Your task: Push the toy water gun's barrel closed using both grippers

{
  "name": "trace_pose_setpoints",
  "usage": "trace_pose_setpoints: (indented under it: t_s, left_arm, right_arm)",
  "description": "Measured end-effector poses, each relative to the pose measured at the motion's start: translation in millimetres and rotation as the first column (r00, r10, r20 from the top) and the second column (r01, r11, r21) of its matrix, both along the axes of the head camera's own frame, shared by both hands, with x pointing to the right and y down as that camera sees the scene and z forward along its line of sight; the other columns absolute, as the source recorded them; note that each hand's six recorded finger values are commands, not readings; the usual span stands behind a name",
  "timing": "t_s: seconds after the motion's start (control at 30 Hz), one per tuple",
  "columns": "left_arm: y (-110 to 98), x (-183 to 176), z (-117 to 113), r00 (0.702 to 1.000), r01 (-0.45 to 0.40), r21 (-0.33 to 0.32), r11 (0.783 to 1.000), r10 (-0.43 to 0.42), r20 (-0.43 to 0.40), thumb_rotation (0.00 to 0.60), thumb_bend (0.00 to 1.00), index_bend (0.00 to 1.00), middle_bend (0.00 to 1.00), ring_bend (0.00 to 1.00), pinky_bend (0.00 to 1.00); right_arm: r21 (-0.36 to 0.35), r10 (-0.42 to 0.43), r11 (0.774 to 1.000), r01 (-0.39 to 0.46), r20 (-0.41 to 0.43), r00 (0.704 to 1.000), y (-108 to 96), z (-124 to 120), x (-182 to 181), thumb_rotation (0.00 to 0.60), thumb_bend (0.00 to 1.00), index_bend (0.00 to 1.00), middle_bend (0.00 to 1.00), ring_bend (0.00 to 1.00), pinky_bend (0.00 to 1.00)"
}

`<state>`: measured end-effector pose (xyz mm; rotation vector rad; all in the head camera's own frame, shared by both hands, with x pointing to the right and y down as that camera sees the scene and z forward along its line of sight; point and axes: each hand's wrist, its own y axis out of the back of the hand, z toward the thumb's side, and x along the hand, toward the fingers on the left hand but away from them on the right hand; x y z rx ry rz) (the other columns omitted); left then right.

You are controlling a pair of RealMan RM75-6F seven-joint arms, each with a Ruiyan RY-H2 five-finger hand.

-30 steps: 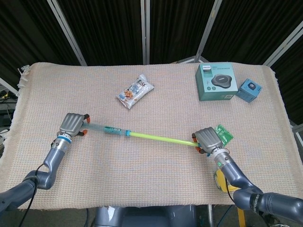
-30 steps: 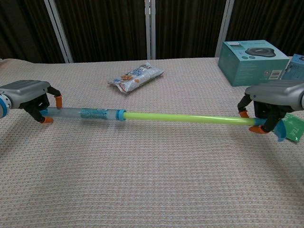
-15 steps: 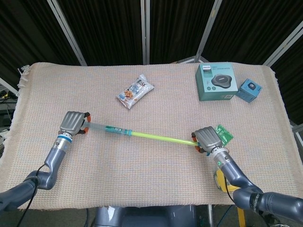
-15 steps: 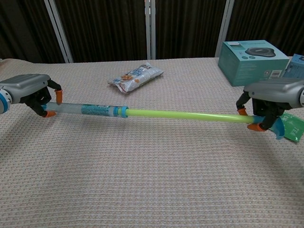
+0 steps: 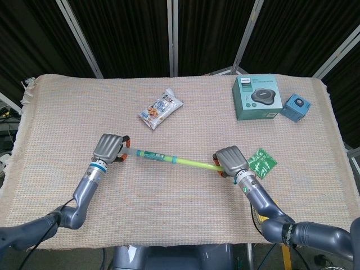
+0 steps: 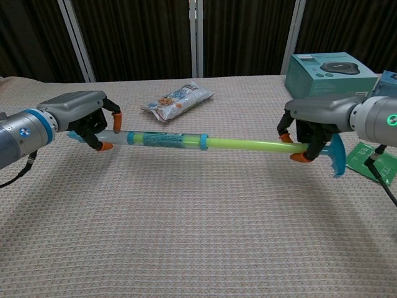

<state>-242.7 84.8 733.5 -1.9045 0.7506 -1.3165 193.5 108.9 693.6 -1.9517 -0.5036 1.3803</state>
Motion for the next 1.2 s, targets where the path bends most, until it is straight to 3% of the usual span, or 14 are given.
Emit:
trace_pose_setpoints:
  t_s: [0.33, 0.53, 0.6, 0.63, 0.67, 0.7, 0.77, 0.9, 1.03, 1.13, 1.2]
  left_arm:
    - [8, 56, -9, 0.997, -0.035, -0.003, 0.999, 0.035, -0.07, 0.6, 0.34, 0.81, 0.89, 0.83, 1.0]
    - [11, 67, -9, 0.996, -0.042, -0.004, 0.999, 0.042, -0.081, 0.6, 0.34, 0.8, 0.89, 0.83, 1.0]
    - [11, 69, -9, 0.996, -0.044, -0.004, 0.999, 0.044, -0.08, 0.6, 0.33, 0.69, 0.89, 0.83, 1.0]
    - [12, 69, -9, 0.996, -0.046, -0.004, 0.999, 0.045, -0.079, 0.6, 0.31, 0.6, 0.89, 0.83, 1.0]
    - [12, 69, -9, 0.996, -0.048, -0.004, 0.999, 0.048, -0.078, 0.6, 0.26, 0.42, 0.89, 0.83, 1.0]
    - [13, 68, -9, 0.996, -0.05, -0.004, 0.999, 0.05, -0.076, 0.6, 0.19, 0.23, 0.88, 0.83, 1.0]
    - [13, 64, -8, 0.997, -0.047, -0.011, 0.999, 0.046, -0.066, 0.6, 0.11, 0.03, 0.87, 0.83, 1.0]
    - [13, 52, -8, 0.999, -0.03, -0.024, 0.999, 0.03, -0.032, 0.6, 0.04, 0.0, 0.84, 0.81, 1.0]
    - [11, 36, -18, 1.0, 0.0, -0.016, 1.0, -0.001, -0.023, 0.6, 0.04, 0.0, 0.79, 0.77, 0.98]
    - [8, 18, -32, 0.999, 0.03, 0.005, 1.0, -0.03, -0.026, 0.6, 0.04, 0.0, 0.69, 0.7, 0.9]
    - [5, 5, -43, 0.998, 0.051, 0.029, 0.998, -0.05, -0.029, 0.6, 0.03, 0.0, 0.54, 0.59, 0.76]
  right_arm:
    - [0.007, -0.01, 1.0, 0.009, 0.024, 1.0, -5, 4, -28, 0.6, 0.5, 0.66, 1.0, 1.0, 1.0]
    - [0.011, -0.013, 1.0, 0.013, 0.026, 1.0, -6, 6, -34, 0.6, 0.48, 0.63, 1.0, 1.0, 1.0]
    - [0.013, -0.013, 1.0, 0.012, 0.026, 1.0, -6, 6, -35, 0.6, 0.34, 0.48, 1.0, 1.0, 1.0]
    - [0.016, -0.014, 1.0, 0.014, 0.024, 1.0, -7, 6, -34, 0.6, 0.2, 0.33, 1.0, 1.0, 1.0]
    - [0.025, -0.017, 1.0, 0.016, 0.017, 1.0, -7, 6, -32, 0.6, 0.08, 0.18, 1.0, 1.0, 1.0]
    - [0.033, -0.018, 0.999, 0.017, 0.011, 1.0, -8, 6, -30, 0.6, 0.03, 0.1, 1.0, 1.0, 1.0]
    - [0.05, -0.018, 0.999, 0.018, 0.002, 1.0, -10, 5, -27, 0.6, 0.0, 0.0, 0.98, 1.0, 1.0]
    - [0.087, -0.021, 0.996, 0.023, -0.018, 1.0, -12, 4, -17, 0.6, 0.0, 0.0, 0.91, 0.97, 1.0]
    - [0.12, -0.021, 0.992, 0.026, -0.039, 0.999, -12, -1, 0, 0.6, 0.0, 0.0, 0.86, 0.93, 1.0]
    - [0.141, -0.012, 0.99, 0.019, -0.051, 0.999, -12, -9, 17, 0.6, 0.0, 0.0, 0.81, 0.9, 0.99]
    - [0.154, -0.006, 0.988, 0.014, -0.054, 0.999, -10, -17, 29, 0.6, 0.0, 0.0, 0.74, 0.83, 0.92]
